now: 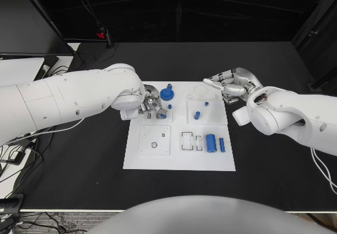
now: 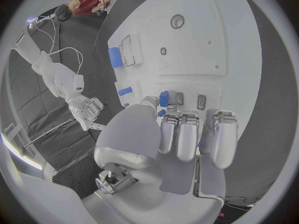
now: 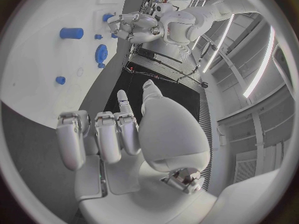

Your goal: Assemble the parts on the task board

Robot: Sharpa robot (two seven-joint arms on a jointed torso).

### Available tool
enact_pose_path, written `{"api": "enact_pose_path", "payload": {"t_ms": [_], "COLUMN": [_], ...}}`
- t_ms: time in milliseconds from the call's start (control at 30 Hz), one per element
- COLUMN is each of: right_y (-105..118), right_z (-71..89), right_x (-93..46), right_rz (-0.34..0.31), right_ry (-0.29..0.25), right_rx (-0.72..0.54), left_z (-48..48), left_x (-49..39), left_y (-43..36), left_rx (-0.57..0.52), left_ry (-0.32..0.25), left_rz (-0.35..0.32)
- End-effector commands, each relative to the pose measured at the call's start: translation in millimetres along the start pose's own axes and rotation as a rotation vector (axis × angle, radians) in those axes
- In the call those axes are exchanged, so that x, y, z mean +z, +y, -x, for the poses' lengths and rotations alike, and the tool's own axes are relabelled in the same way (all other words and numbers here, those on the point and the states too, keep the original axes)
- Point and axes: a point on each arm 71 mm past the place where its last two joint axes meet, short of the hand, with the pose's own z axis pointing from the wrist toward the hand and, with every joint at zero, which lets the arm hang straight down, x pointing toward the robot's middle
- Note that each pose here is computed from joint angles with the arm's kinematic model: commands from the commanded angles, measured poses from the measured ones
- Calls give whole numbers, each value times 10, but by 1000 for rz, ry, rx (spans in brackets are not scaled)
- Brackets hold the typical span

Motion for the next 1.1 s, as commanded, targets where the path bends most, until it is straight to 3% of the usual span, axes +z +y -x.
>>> {"api": "enact_pose_path", "payload": {"t_ms": [33,400,833,1100], "right_y": [1,-23,-50,-54], "right_z": [5,11,26,27], "right_x": [3,0,-4,-1], "right_rz": [-2,-11,-20,-21], "right_ry": [-2,-3,-7,-7], "right_rx": [1,1,0,0], "left_z": [1,26,69,85], "left_x": [1,-28,-154,-177], "left_y": [2,65,245,316], "left_rx": [7,-15,-48,-56], "left_ry": [3,-21,-42,-43], "left_rz": [-5,-15,-33,-14]}}
